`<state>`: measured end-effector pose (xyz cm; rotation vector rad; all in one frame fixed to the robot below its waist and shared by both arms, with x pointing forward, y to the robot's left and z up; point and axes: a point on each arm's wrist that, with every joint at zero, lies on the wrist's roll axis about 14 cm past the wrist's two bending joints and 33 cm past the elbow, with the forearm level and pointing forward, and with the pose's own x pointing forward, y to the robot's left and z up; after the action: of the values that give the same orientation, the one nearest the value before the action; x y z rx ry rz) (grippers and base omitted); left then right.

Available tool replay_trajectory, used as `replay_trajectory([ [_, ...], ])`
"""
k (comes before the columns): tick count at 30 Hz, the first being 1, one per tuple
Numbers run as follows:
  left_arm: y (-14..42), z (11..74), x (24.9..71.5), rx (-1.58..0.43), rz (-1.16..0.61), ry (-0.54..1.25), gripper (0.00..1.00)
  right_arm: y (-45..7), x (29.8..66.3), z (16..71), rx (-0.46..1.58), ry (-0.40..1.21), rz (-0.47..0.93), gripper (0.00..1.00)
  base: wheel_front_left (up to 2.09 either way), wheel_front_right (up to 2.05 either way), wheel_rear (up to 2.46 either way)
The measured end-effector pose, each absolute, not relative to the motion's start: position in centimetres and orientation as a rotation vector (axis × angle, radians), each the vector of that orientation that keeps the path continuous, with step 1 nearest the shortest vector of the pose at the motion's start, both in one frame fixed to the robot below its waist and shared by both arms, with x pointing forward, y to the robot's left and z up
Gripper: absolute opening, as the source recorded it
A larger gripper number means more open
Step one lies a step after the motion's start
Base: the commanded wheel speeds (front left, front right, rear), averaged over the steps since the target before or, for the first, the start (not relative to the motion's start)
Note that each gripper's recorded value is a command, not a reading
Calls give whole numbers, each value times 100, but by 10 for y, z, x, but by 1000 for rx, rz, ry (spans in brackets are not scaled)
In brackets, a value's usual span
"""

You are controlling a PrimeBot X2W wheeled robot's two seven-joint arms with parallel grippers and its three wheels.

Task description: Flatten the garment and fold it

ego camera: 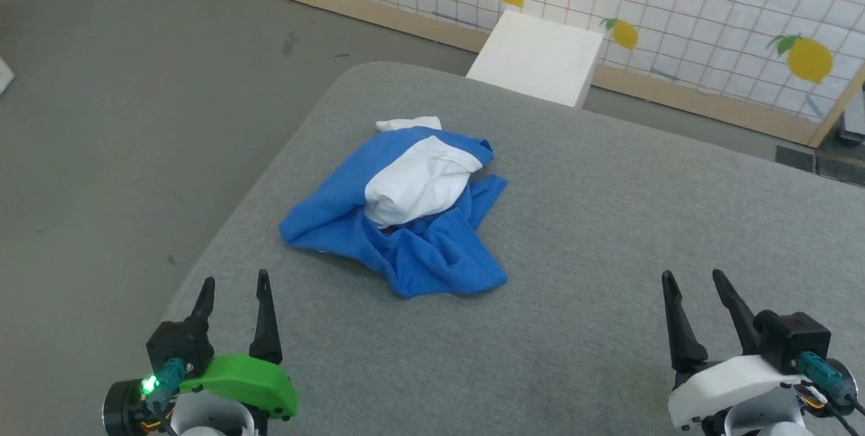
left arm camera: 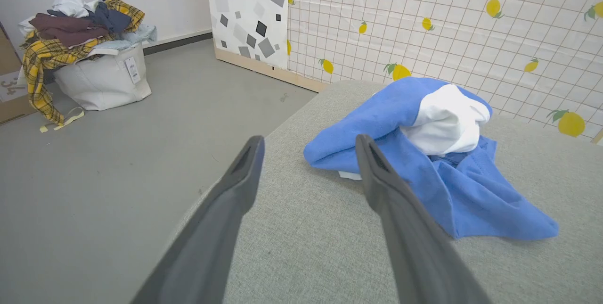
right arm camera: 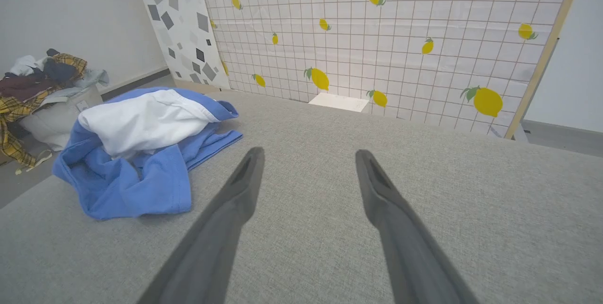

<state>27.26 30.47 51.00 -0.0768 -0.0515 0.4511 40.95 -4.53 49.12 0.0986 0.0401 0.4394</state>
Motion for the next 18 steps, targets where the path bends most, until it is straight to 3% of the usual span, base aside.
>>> replay_trajectory([
  [11, 310, 508, 264, -91, 476, -62, 100, -36, 411, 481, 111, 60, 461, 100, 0, 0, 0],
  [18, 302, 542, 322, -144, 356, -144, 100, -46, 412, 470, 105, 78, 432, 100, 0, 0, 0],
])
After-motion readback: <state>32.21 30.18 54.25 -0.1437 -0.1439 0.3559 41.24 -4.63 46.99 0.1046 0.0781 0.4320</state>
